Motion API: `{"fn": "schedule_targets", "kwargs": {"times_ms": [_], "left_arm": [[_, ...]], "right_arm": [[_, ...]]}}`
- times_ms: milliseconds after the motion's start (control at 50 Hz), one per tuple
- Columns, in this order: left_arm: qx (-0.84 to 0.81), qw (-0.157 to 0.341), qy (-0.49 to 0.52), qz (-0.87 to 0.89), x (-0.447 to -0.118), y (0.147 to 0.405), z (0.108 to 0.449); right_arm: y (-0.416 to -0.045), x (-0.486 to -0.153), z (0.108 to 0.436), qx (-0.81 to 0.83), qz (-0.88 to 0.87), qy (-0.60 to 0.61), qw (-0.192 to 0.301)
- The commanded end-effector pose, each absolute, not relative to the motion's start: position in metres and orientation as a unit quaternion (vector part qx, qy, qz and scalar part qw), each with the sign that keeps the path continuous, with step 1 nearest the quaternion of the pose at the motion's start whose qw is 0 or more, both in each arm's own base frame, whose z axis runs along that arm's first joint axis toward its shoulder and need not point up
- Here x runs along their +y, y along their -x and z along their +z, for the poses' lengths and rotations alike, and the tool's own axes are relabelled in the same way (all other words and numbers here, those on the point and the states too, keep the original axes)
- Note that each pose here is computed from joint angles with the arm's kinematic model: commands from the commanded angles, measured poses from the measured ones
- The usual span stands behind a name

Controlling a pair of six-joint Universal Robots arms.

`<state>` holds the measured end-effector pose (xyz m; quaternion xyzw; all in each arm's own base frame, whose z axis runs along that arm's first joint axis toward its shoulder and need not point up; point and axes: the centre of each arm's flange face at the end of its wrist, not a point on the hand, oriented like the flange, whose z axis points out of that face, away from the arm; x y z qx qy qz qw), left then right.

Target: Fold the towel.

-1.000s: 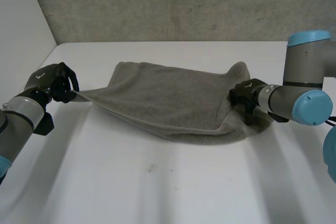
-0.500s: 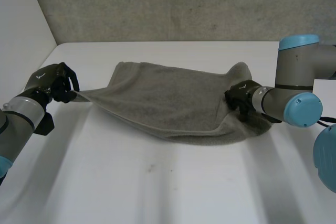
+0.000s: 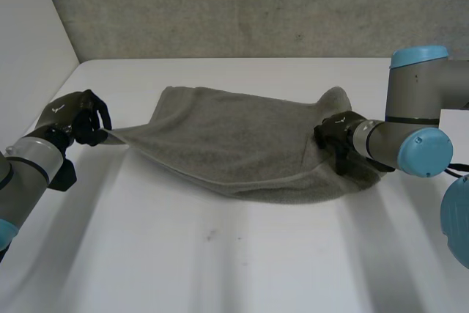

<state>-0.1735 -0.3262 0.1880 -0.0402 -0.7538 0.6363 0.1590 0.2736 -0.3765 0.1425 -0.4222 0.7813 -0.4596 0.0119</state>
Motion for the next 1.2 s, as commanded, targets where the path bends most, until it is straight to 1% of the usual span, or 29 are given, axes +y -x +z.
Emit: {"fn": "schedule_targets", "kwargs": {"times_ms": [20, 220, 360, 460, 600, 700, 940, 1020, 1040, 1100, 1140, 1160, 1200], "left_arm": [[-0.753, 0.158, 0.041, 0.638, -0.327, 0.173, 0.187], [-0.753, 0.158, 0.041, 0.637, -0.326, 0.173, 0.186], [-0.753, 0.158, 0.041, 0.638, -0.327, 0.173, 0.187], [-0.753, 0.158, 0.041, 0.638, -0.326, 0.173, 0.187], [-0.752, 0.158, 0.041, 0.638, -0.326, 0.173, 0.187], [-0.754, 0.158, 0.040, 0.636, -0.325, 0.173, 0.186], [-0.754, 0.158, 0.040, 0.636, -0.325, 0.173, 0.186], [-0.752, 0.159, 0.041, 0.638, -0.325, 0.173, 0.188], [-0.752, 0.159, 0.041, 0.638, -0.325, 0.173, 0.188], [-0.752, 0.157, 0.040, 0.638, -0.325, 0.173, 0.188], [-0.752, 0.158, 0.042, 0.638, -0.323, 0.174, 0.190], [-0.752, 0.158, 0.042, 0.638, -0.323, 0.174, 0.190], [-0.739, 0.157, 0.044, 0.653, -0.321, 0.173, 0.205]], "right_arm": [[-0.272, -0.373, 0.137, 0.786, -0.449, 0.425, 0.014], [-0.271, -0.372, 0.137, 0.787, -0.447, 0.425, 0.010], [-0.265, -0.373, 0.150, 0.790, -0.454, 0.412, -0.013], [-0.261, -0.371, 0.155, 0.792, -0.453, 0.409, -0.018], [-0.254, -0.367, 0.154, 0.800, -0.442, 0.405, -0.019], [-0.243, -0.366, 0.154, 0.810, -0.431, 0.396, -0.022], [-0.237, -0.362, 0.157, 0.812, -0.433, 0.391, -0.029], [-0.226, -0.364, 0.171, 0.814, -0.443, 0.373, -0.045], [-0.225, -0.362, 0.179, 0.812, -0.448, 0.371, -0.046], [-0.223, -0.358, 0.185, 0.811, -0.451, 0.370, -0.045], [-0.217, -0.348, 0.203, 0.808, -0.465, 0.361, -0.044], [-0.217, -0.348, 0.203, 0.808, -0.465, 0.361, -0.044], [-0.209, -0.337, 0.224, 0.800, -0.487, 0.349, -0.034]]}}
